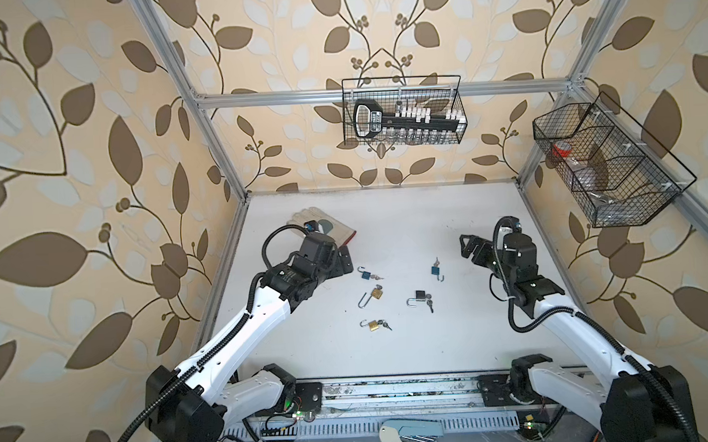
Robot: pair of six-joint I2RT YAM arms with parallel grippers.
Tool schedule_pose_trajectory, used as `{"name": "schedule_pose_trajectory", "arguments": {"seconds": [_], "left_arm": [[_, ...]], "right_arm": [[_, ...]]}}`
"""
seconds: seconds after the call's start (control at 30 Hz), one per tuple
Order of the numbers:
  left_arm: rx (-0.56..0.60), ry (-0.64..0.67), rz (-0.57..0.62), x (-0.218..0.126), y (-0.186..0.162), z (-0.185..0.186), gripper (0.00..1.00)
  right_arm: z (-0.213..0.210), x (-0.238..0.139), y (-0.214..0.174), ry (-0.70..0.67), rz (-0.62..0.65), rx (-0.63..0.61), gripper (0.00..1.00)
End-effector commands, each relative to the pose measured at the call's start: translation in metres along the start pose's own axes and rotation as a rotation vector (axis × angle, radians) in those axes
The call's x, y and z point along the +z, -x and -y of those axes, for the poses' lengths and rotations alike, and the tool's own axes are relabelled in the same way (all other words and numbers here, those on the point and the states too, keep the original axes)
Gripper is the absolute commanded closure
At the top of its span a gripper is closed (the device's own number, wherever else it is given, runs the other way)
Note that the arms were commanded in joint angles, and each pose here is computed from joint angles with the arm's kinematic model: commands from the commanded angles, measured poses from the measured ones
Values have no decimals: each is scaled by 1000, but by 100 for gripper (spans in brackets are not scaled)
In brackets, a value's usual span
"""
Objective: Lock with the key
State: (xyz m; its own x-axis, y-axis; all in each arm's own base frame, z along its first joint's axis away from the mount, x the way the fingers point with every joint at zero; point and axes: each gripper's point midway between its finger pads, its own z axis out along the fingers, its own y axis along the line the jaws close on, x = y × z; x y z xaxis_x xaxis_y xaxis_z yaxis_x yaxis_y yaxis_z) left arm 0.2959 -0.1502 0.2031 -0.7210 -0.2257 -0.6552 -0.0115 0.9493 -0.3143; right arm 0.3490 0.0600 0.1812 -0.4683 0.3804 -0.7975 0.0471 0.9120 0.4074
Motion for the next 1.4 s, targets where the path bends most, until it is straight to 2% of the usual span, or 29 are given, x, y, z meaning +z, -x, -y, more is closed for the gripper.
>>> {"name": "schedule_pose_trajectory", "arguments": {"seconds": [0.0, 0.1, 0.23, 0.4, 0.6, 0.7, 0.8, 1.0, 1.13, 1.23, 1.37], "left_arm": [[91, -82, -86, -6, -25, 26, 1], [99, -176, -108, -12, -43, 42, 1], [54, -248, -118, -16, -59, 44, 1], [14, -267, -145, -17, -74, 38, 1], [-50, -326, -125, -23, -77, 39, 1], [-61, -374, -131, -26, -78, 44, 1], [-63, -383, -143, -25, -82, 43, 1], [-149, -417, -133, -24, -77, 30, 1], [-202, -425, -127, -21, -71, 20, 1], [-218, -414, -127, -18, -68, 15, 1], [-235, -409, -125, -16, -64, 12, 1]], "right_arm": [[-37, -4, -31, 130, -140, -118, 1], [-61, -9, -51, 188, -202, -195, 1], [-87, -10, -88, 229, -358, -315, 5], [-97, -10, -130, 175, -508, -488, 11], [-87, 6, -147, 106, -609, -540, 12], [-69, 17, -146, 18, -631, -516, 14], [-50, 28, -140, -67, -650, -473, 22], [-36, 40, -133, -155, -635, -475, 23], [-26, 55, -115, -242, -591, -391, 30], [-24, 64, -109, -295, -563, -337, 32], [-27, 76, -108, -311, -543, -281, 35]]}}
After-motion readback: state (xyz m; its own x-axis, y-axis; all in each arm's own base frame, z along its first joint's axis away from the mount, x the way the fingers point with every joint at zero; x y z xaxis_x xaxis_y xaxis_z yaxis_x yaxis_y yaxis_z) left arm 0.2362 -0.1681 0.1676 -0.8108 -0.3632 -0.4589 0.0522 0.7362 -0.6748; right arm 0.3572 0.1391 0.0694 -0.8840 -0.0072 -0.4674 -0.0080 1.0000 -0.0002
